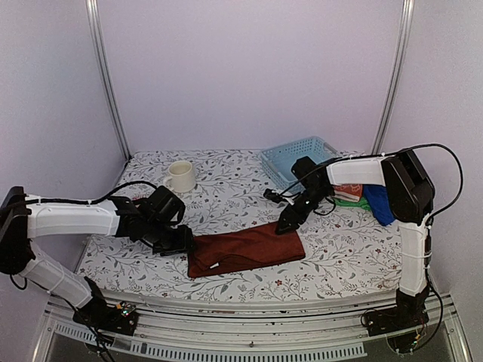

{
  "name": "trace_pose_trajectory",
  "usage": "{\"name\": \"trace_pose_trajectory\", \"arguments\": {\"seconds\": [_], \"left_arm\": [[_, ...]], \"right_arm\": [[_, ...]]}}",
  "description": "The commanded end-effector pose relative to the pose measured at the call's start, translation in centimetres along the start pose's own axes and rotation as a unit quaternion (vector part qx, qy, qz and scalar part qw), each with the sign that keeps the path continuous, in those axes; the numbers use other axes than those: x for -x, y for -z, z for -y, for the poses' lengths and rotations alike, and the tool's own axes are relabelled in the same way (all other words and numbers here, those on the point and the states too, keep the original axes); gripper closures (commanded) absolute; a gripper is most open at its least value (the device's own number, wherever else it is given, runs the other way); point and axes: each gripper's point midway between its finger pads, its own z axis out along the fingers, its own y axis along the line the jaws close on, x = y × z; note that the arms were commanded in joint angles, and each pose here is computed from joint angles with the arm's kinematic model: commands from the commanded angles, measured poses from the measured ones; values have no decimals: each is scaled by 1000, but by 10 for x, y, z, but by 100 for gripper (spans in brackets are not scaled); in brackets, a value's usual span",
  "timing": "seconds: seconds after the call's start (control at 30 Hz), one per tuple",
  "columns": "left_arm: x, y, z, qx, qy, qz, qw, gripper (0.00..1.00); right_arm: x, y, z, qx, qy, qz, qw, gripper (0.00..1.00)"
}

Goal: Roll the towels
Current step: Smooth out the towel at the center of the board.

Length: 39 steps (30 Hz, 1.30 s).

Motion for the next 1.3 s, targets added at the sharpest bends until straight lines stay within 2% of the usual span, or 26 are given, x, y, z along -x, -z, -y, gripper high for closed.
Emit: {"name": "trace_pose_trajectory", "arguments": {"seconds": [0.0, 0.17, 0.33, 0.43, 0.6, 1.03, 1.13, 1.23, 1.27], "left_arm": [[25, -14, 12, -11, 15, 30, 999, 50], [42, -34, 2, 4, 10, 33, 999, 55], [49, -44, 6, 7, -12, 30, 999, 74], [54, -47, 5, 17, -21, 34, 999, 81], [66, -58, 6, 25, -40, 38, 998, 100], [122, -76, 48, 2, -108, 71, 992, 100], [137, -82, 52, -3, -116, 83, 990, 100], [151, -87, 53, -13, -112, 86, 990, 100], [154, -89, 53, -14, -109, 82, 991, 92]], "right_arm": [[5, 5, 14, -36, 18, 0, 999, 52], [-10, -3, 23, -38, 1, -17, 999, 54], [-20, -4, 25, -43, -6, -24, 999, 55], [-25, -4, 29, -48, -15, -28, 998, 56], [-42, 3, 41, -59, -53, -34, 996, 58], [-117, 47, 64, -118, -168, -49, 977, 62], [-119, 58, 54, -110, -166, -46, 979, 62], [-102, 69, 34, -76, -144, -15, 987, 61], [-94, 72, 29, -66, -133, -2, 989, 59]]}}
